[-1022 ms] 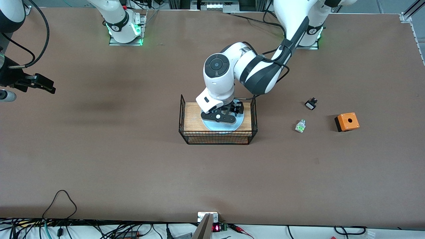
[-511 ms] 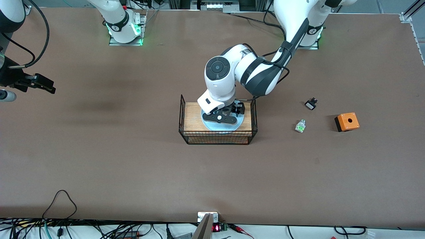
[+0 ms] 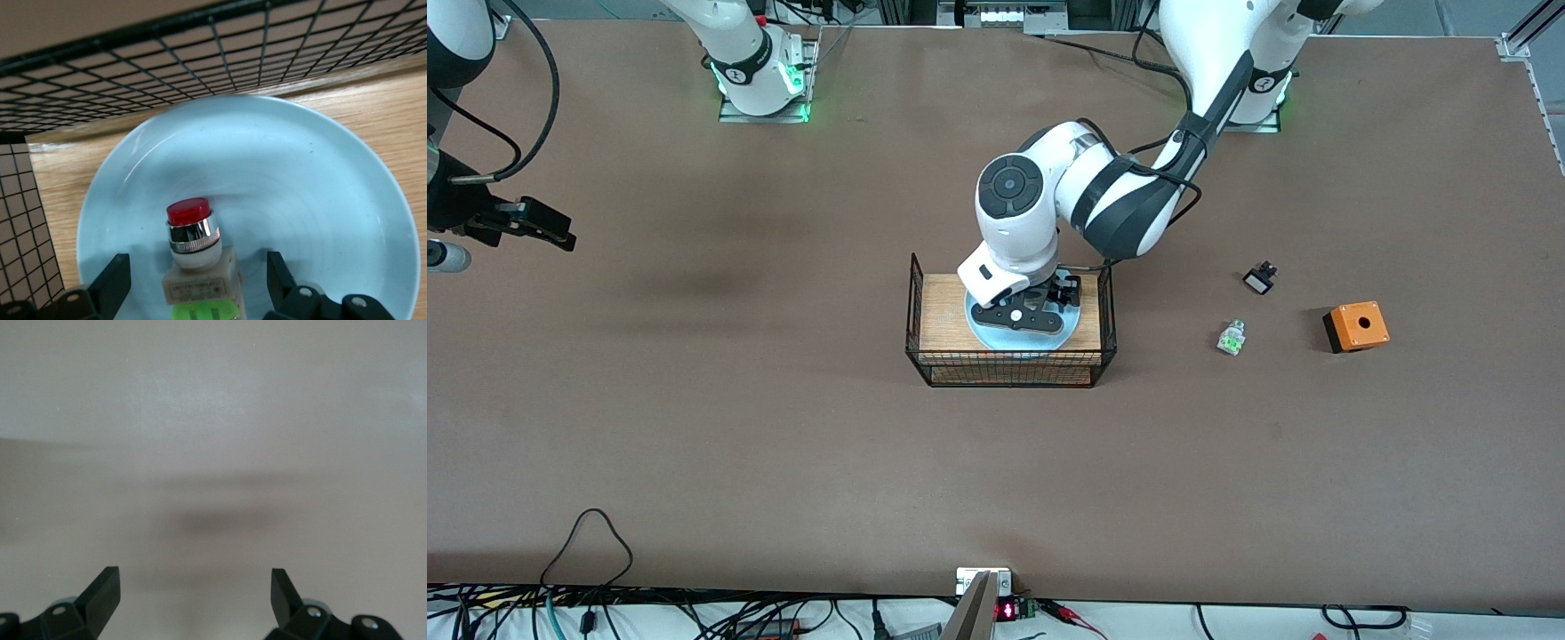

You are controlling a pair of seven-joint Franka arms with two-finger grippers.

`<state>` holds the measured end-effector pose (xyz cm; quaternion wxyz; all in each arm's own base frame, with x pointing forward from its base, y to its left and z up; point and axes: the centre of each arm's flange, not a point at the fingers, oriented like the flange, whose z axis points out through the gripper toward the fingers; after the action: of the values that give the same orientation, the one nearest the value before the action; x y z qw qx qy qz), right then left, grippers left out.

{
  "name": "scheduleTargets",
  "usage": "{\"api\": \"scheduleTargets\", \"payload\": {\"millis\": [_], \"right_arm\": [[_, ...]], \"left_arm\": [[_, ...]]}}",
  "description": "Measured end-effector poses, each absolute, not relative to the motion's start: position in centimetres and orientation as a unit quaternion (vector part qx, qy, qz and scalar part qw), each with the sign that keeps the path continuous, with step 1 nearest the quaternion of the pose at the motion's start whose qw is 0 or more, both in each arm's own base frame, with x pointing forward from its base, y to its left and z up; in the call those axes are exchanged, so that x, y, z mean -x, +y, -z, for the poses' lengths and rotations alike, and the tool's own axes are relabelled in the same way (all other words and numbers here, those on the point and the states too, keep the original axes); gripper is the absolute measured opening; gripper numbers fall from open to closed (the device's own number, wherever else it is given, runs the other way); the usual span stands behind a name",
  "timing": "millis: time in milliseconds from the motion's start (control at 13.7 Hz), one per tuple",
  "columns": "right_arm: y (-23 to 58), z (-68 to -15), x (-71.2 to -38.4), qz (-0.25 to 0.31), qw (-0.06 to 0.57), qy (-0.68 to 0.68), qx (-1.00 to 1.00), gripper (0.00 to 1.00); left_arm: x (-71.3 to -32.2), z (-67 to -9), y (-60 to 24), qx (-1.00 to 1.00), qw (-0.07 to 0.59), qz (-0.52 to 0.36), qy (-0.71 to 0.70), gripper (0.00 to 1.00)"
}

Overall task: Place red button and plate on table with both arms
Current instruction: 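Lower the left gripper and close it on the red button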

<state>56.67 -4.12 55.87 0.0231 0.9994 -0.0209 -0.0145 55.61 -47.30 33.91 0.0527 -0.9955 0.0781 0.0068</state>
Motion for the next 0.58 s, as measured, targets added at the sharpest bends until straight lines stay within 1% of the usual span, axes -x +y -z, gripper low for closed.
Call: {"api": "scheduleTargets", "payload": {"millis": [146, 219, 292, 365, 438, 511, 584], "right_arm": [[-4.12, -55.87, -56.67, 0.014, 0.023, -0.021, -0.999, 1.00], [-4.12, -55.87, -56.67, 0.014, 0.023, -0.021, -0.999, 1.00], [-4.12, -55.87, -56.67, 0.014, 0.023, -0.021, -0.999, 1.00], [-4.12, -55.87, -56.67, 0.014, 0.023, -0.021, -0.999, 1.00], [-4.12, -55.87, -56.67, 0.014, 0.023, -0.021, -0.999, 1.00], [-4.12, -55.87, -56.67, 0.014, 0.023, -0.021, -0.999, 1.00], [-4.12, -55.87, -56.67, 0.014, 0.023, -0.021, -0.999, 1.00]], "left_arm": [[-55.59, -33.85, -47.30, 0.996, 0.053, -0.007, 0.078, 0.86], [-55.60, -33.86, -47.30, 0.996, 0.053, -0.007, 0.078, 0.78], [-55.60, -33.86, -47.30, 0.996, 0.053, -0.007, 0.078, 0.68], [-55.60, -33.94, -47.33, 0.996, 0.052, -0.006, 0.078, 0.55], [-55.61, -34.07, -47.36, 0.996, 0.051, -0.004, 0.078, 0.47], [-55.62, -34.10, -47.34, 0.996, 0.051, -0.004, 0.077, 0.47], [-55.63, -34.13, -47.33, 0.996, 0.051, -0.004, 0.076, 0.43]]}}
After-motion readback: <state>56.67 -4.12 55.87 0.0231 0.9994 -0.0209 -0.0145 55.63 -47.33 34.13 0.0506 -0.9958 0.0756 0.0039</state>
